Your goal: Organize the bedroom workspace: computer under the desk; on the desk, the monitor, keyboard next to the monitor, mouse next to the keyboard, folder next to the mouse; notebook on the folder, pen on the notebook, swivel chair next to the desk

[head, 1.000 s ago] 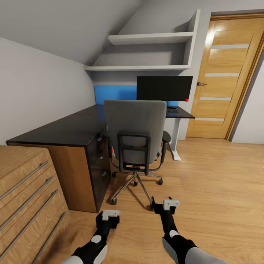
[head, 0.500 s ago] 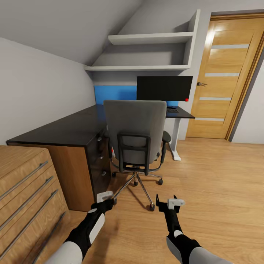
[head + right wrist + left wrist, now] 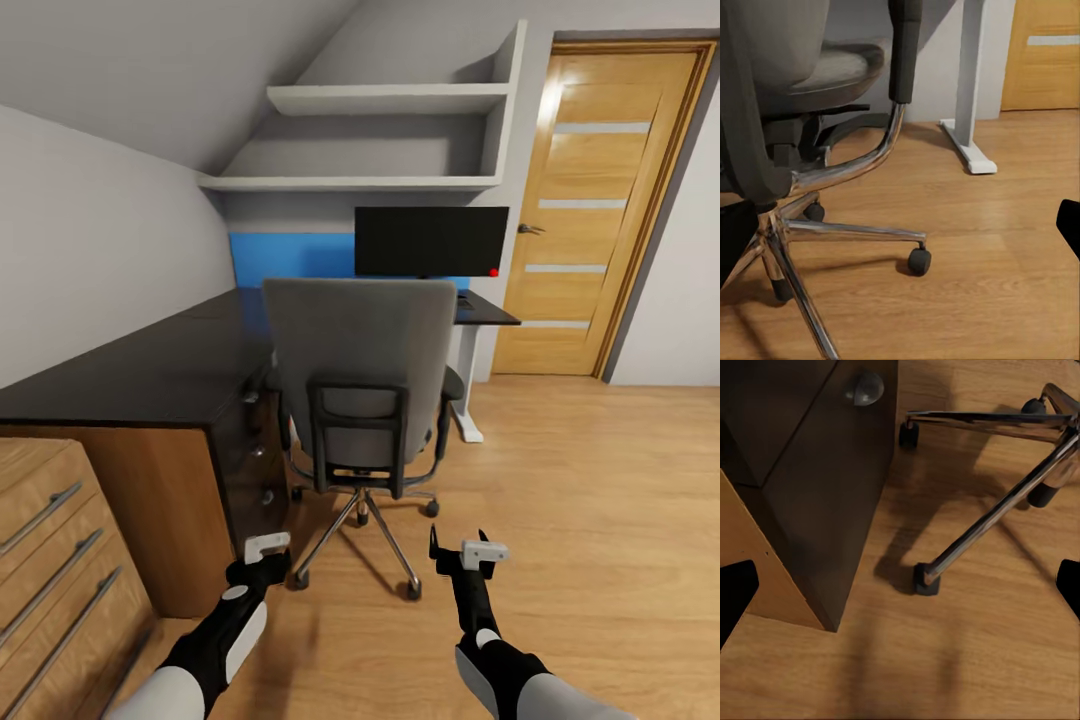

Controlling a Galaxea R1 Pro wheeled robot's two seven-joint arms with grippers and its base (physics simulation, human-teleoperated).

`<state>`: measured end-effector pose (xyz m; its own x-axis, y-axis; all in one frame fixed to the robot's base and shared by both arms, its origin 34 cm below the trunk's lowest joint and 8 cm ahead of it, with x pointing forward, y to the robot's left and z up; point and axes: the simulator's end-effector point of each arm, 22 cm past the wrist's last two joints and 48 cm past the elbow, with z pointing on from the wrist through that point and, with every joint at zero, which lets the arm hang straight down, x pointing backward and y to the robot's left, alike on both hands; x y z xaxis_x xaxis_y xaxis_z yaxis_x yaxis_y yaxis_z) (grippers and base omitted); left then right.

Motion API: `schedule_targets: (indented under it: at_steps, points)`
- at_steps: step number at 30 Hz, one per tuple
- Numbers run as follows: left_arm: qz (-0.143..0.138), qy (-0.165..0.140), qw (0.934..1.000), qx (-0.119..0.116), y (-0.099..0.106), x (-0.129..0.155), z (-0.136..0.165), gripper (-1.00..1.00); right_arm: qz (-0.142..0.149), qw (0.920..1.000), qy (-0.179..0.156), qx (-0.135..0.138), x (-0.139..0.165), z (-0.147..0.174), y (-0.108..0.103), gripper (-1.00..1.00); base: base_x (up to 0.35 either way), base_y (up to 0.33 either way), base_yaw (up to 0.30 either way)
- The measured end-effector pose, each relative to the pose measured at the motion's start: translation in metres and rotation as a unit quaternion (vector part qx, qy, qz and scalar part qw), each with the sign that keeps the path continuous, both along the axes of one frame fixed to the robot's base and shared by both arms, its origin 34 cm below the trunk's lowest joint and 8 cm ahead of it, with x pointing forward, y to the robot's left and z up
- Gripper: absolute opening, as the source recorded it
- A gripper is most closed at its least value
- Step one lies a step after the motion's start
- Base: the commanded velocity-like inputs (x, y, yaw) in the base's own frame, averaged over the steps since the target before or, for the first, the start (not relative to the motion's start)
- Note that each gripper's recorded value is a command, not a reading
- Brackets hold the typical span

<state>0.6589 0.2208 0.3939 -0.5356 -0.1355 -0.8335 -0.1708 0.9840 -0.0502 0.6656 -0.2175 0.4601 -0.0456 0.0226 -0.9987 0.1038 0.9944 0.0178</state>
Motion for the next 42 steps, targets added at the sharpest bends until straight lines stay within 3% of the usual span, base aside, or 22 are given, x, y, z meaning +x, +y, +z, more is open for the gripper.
schedule_targets:
  at_steps: [7, 21, 25, 32, 42]
  points:
    - [-0.008, -0.014, 0.9999, 0.007, -0.004, 0.002, 0.003, 1.00, 0.000, 1.0000, 0.001, -0.001, 0.000, -0.001, 0.000, 1.00, 0.125, 0.001, -0.001]
    - [-0.022, -0.020, 0.9995, 0.013, -0.013, 0.002, 0.005, 1.00, 0.001, 1.0000, 0.001, -0.002, 0.000, -0.001, 0.000, 1.00, 0.316, 0.000, 0.000]
    - [-0.023, -0.020, 0.9995, 0.012, -0.016, 0.002, 0.005, 1.00, 0.001, 1.0000, 0.001, -0.002, 0.000, -0.001, -0.001, 1.00, 0.253, 0.000, 0.000]
    - [-0.042, -0.017, 0.9990, 0.003, -0.046, -0.002, 0.003, 1.00, -0.001, 1.0000, 0.005, -0.006, -0.001, -0.004, -0.004, 1.00, 0.208, 0.000, 0.000]
    - [-0.037, -0.015, 0.9992, -0.003, -0.046, -0.002, 0.002, 1.00, -0.012, 0.9999, 0.008, -0.007, -0.003, -0.007, -0.015, 1.00, 0.278, 0.000, 0.000]
